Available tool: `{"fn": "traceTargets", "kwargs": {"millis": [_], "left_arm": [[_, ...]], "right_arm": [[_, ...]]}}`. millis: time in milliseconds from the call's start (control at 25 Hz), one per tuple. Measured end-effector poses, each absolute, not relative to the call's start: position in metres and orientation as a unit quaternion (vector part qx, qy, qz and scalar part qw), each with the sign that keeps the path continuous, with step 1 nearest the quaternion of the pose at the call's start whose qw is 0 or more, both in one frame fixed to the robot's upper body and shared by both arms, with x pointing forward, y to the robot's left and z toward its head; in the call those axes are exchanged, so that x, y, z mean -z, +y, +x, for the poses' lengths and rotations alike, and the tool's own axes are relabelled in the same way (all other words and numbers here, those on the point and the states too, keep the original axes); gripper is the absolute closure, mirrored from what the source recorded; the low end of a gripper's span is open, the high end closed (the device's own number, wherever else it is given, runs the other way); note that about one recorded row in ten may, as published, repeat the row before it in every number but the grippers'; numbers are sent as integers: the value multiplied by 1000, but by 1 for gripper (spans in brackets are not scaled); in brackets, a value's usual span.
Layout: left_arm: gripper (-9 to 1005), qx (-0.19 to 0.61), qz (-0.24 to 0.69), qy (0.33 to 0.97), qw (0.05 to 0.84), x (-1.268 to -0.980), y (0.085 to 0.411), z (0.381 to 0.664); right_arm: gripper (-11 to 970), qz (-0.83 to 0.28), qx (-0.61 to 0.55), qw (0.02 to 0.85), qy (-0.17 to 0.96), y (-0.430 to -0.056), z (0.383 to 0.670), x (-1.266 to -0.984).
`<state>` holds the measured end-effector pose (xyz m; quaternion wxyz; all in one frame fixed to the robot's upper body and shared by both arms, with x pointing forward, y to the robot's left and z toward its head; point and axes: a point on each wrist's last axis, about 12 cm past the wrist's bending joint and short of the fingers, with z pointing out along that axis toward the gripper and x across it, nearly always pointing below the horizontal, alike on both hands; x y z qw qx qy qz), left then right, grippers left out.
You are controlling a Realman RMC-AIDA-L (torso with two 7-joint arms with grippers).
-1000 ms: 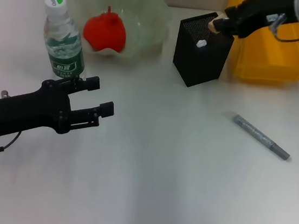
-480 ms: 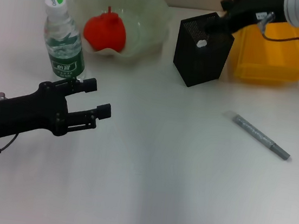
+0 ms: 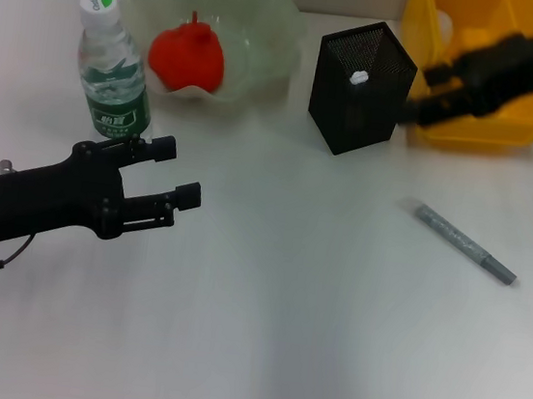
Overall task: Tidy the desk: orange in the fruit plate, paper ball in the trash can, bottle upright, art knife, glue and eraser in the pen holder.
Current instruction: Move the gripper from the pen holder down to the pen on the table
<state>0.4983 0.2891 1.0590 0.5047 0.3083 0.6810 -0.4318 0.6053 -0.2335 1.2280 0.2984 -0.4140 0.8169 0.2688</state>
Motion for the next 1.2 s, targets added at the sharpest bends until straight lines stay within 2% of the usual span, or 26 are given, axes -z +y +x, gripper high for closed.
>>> {"fn": "traceTargets", "kwargs": {"millis": [40, 160, 320, 440, 520, 720, 1000, 1200], "left_arm": [[197, 431, 309, 681, 505, -1059, 289, 499], [197, 431, 309, 681, 505, -1059, 288, 499], [197, 432, 308, 681, 505, -1060, 287, 501], [197, 432, 307, 681, 505, -1060, 287, 501], [197, 430, 307, 682, 506, -1060, 287, 502], [198, 430, 307, 682, 506, -1059, 286, 502], [198, 430, 306, 682, 506, -1058, 285, 501], [198, 430, 305, 683, 506, -1058, 286, 500]], "right_arm": [[197, -410, -236, 258, 842, -238, 605, -1225], [209, -401, -202, 219, 866, -240, 607, -1219], [225, -410, -121, 136, 894, -227, 609, -1194], [237, -418, -92, 126, 895, -223, 609, -1184], [245, -424, -68, 119, 895, -219, 611, -1168], [265, -426, -62, 118, 895, -217, 614, -1149], [293, -442, -55, 124, 887, -210, 614, -1138], [444, -445, -59, 128, 884, -205, 614, -1134]]}}
